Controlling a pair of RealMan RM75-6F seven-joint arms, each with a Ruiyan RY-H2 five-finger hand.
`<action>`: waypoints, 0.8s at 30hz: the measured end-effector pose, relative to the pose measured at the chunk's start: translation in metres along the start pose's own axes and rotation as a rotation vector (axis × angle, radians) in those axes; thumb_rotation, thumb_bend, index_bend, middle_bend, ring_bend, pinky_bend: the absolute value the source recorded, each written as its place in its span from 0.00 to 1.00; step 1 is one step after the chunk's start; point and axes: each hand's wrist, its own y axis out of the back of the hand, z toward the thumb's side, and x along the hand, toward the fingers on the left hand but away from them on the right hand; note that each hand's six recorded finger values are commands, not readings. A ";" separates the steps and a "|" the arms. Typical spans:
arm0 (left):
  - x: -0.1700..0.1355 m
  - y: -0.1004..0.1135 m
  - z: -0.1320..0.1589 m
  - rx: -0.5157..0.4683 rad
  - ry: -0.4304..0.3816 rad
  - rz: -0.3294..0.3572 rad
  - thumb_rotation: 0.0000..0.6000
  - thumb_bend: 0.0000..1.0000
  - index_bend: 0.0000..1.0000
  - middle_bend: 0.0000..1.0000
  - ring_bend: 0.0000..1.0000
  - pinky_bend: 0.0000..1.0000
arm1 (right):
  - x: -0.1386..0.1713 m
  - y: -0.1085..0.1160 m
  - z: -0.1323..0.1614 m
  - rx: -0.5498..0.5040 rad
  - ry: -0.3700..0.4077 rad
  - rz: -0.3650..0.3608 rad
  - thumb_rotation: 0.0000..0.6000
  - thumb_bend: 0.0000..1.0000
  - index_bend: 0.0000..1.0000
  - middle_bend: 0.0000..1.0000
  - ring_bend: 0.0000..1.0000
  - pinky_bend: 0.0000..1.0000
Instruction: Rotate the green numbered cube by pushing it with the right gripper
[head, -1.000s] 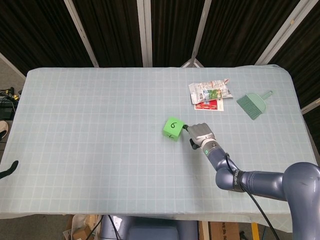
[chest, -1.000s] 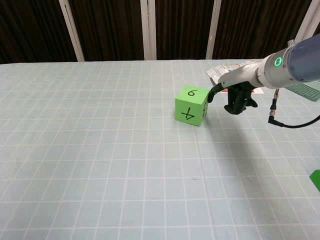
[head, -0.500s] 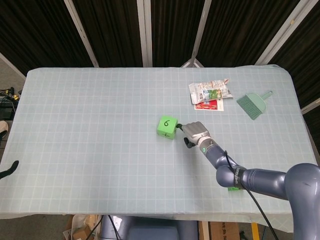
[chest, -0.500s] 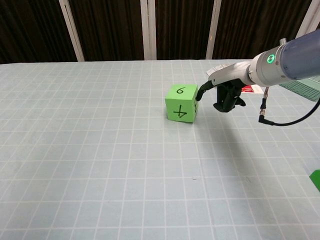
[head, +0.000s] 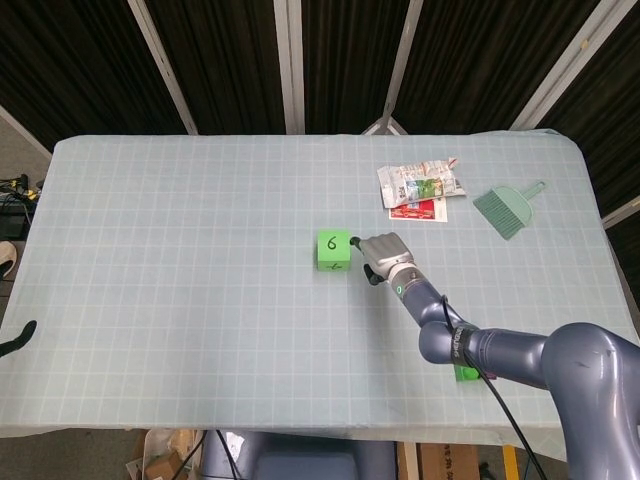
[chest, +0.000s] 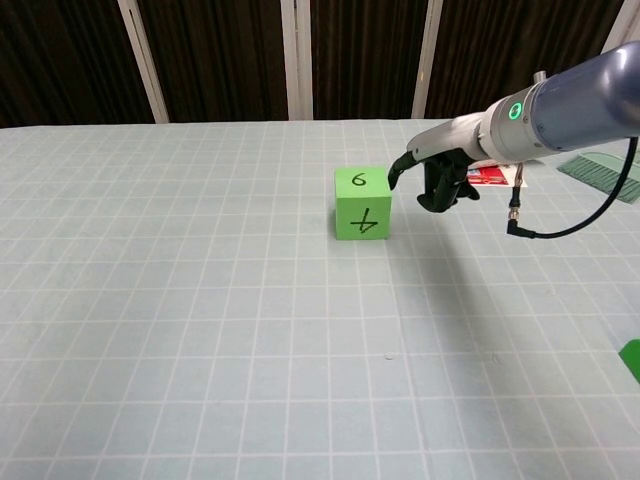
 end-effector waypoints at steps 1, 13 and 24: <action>0.000 0.000 0.000 0.000 0.000 0.000 1.00 0.34 0.11 0.00 0.00 0.08 | 0.000 0.000 -0.001 0.000 -0.003 -0.001 1.00 0.67 0.14 0.82 0.78 0.67; 0.001 0.001 -0.001 -0.006 0.001 0.000 1.00 0.34 0.11 0.00 0.00 0.08 | 0.027 0.019 -0.034 0.012 -0.085 -0.100 1.00 0.57 0.07 0.48 0.42 0.40; -0.004 0.000 0.004 -0.011 -0.020 -0.003 1.00 0.33 0.11 0.00 0.00 0.08 | 0.124 0.024 -0.103 -0.078 -0.167 -0.376 1.00 0.39 0.05 0.13 0.09 0.19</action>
